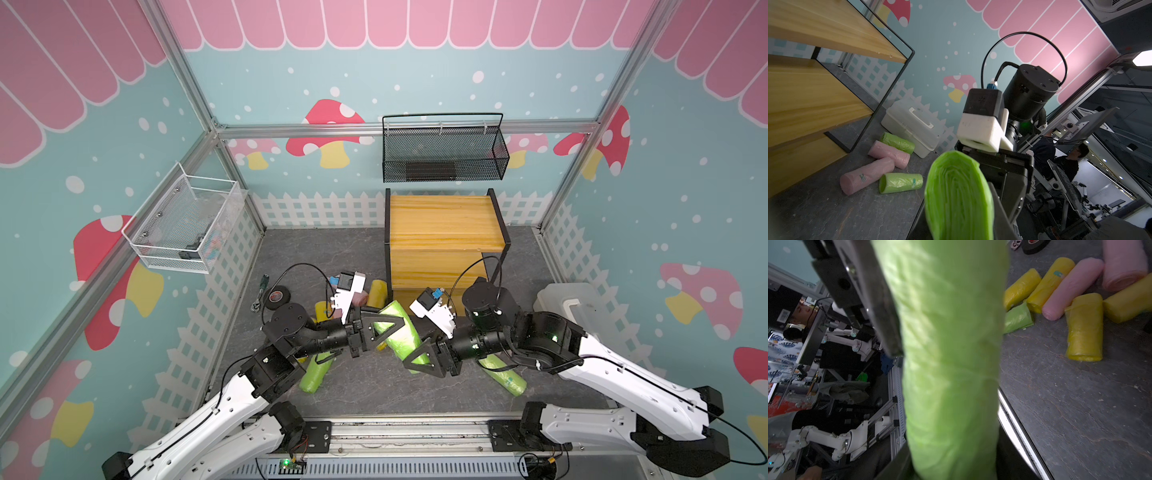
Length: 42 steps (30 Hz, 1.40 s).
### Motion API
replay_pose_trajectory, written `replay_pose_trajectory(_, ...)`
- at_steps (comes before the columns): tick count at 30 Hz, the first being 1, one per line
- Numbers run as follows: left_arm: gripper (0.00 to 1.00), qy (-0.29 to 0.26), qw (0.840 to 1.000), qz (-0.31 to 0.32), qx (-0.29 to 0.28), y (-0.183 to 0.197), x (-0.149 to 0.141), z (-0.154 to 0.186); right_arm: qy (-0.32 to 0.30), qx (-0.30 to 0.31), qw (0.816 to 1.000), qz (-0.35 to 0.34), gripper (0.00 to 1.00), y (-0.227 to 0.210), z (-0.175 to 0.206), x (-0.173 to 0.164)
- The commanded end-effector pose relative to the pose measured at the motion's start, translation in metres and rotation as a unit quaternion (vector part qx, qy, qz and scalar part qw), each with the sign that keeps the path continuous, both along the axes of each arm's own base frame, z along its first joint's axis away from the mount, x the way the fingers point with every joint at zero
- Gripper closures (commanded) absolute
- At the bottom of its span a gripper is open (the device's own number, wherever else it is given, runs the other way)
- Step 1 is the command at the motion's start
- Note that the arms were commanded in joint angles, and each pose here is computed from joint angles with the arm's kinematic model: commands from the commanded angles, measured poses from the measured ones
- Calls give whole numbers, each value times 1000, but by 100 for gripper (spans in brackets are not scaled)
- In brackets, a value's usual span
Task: Sort the rolls of trash bags by color and place them on the shelf
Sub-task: Pick up the roll of trash bags from the center of the board.
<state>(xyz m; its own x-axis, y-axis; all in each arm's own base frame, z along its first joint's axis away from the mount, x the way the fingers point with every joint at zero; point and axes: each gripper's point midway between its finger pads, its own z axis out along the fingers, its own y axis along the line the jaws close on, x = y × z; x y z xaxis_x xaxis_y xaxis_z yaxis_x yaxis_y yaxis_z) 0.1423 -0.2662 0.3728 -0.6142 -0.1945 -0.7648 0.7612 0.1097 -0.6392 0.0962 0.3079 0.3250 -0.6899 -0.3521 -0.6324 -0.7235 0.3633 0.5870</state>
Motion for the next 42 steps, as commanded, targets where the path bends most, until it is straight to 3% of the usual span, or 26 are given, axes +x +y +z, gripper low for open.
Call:
replay_pose_trajectory(1,100,18,998,59,-2,9,14,-5,-46,6,996,-79,23,-21,21,24)
replay_pose_trajectory(3,100,43,992,115,-27,21,29,-8,-63,0,992,-112,8,-35,22,31)
replay_pose_trajectory(4,100,52,988,136,-57,28,34,-6,-75,1,989,-129,5,-42,24,34)
replay_pose_trajectory(9,100,108,951,217,-193,67,50,-6,-101,64,983,-142,2,-43,49,37)
replay_pose_trajectory(13,100,119,936,208,-260,79,46,-4,-82,105,983,-128,1,-20,52,39)
replay_pose_trajectory(23,100,93,929,190,-305,94,27,21,-28,101,986,-126,1,21,21,56)
replay_pose_trajectory(28,100,91,938,162,-294,84,23,20,-20,116,987,-113,1,33,25,56)
replay_pose_trajectory(36,100,89,939,159,-291,80,24,21,-9,154,984,-90,6,44,39,51)
replay_pose_trajectory(39,100,88,939,158,-292,79,24,22,-11,157,983,-92,13,43,40,52)
replay_pose_trajectory(42,100,88,938,161,-293,80,24,22,-10,158,983,-94,27,44,40,53)
